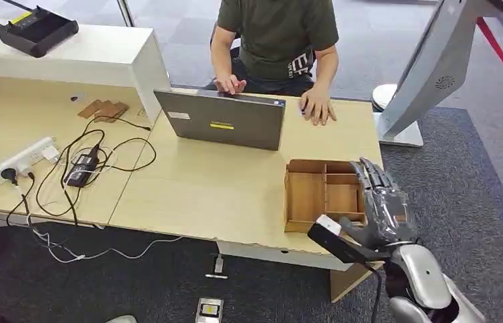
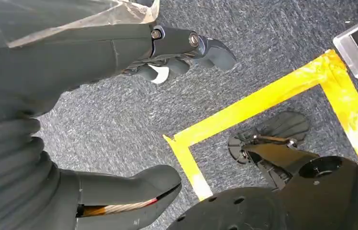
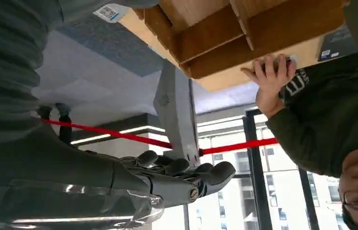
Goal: Pass the card to the sensor for recognition and then transmit it.
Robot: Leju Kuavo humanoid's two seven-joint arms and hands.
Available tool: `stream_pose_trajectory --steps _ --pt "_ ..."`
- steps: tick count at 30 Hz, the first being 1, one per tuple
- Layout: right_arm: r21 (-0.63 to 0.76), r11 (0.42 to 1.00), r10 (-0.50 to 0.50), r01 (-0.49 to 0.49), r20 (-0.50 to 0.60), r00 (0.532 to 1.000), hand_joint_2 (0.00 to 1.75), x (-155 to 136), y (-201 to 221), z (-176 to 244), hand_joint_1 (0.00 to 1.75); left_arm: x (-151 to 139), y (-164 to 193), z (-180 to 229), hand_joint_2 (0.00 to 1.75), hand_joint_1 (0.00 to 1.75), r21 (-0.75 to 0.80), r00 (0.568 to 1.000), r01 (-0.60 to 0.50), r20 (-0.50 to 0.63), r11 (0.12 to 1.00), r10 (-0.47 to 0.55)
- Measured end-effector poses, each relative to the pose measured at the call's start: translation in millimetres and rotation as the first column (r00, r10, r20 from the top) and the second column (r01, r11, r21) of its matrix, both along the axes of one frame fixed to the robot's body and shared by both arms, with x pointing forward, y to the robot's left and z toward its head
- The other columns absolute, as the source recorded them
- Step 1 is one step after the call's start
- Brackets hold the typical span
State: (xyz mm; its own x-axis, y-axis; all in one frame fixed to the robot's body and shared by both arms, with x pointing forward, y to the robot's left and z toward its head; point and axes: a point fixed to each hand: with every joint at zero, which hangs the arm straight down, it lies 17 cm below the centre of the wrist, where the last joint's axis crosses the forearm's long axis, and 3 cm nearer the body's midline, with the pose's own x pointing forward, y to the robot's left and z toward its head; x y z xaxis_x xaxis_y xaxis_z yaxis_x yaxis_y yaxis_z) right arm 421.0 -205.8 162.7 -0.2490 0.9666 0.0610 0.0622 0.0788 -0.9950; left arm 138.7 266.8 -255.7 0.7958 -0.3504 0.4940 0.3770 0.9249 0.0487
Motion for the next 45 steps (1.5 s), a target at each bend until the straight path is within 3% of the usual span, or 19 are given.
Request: stream_pose_trajectory --steps 19,45 --pt "-0.054 0.998 -0.024 0.018 -0.124 0.992 1.75 -4 -7 -65 0.0 -1 0 -1 1.75 0.0 0.009 1.0 -0.001 0.003 1.0 0.001" --pt "-0.127 0.99 -0.071 0.058 -0.102 0.992 1.75 2 -17 -94 0.0 -4 0 -1 1.75 0.0 0.011 1.0 -0.003 -0.001 1.0 0.003"
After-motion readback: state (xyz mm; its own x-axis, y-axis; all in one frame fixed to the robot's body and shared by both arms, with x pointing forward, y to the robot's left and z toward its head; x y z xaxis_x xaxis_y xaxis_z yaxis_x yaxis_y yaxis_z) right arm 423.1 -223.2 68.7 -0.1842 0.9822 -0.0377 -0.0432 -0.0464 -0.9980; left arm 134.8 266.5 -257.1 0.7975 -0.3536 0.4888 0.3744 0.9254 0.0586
